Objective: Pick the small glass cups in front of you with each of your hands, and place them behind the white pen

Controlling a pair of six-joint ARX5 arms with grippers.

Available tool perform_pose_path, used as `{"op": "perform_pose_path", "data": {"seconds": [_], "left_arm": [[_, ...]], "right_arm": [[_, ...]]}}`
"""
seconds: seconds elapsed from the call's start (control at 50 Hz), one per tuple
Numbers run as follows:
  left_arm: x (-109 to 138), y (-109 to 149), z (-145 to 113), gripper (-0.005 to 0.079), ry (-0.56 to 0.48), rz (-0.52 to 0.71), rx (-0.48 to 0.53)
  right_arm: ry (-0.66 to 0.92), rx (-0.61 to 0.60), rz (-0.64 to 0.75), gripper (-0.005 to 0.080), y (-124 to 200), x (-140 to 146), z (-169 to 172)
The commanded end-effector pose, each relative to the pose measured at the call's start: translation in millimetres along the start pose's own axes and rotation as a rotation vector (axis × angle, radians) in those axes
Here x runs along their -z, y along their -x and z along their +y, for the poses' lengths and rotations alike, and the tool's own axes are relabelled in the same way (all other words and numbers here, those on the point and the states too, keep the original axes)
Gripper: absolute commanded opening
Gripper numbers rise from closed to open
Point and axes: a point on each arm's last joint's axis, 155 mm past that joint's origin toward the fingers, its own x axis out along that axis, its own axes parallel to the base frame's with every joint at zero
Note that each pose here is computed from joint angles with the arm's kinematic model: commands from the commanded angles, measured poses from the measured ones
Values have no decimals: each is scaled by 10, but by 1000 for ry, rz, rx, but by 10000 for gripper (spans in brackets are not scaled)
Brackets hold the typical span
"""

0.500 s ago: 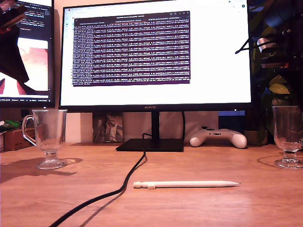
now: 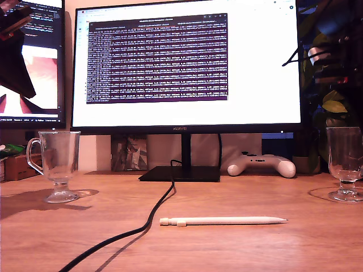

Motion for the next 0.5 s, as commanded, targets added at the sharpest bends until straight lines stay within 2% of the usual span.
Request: {"op": "perform_pose_path", "data": {"seconds": [0.0, 0.36, 0.48], "left_arm": [[-64, -8, -1, -21, -17, -11, 1], [-109, -6, 10, -21, -23, -29, -3], [-126, -4, 20, -21, -31, -36, -6]], "right_arm": [[7, 1, 22, 230, -81, -14, 2], [12, 2, 15, 201, -118, -55, 0], [19, 1, 20, 118, -125, -47, 2]]}}
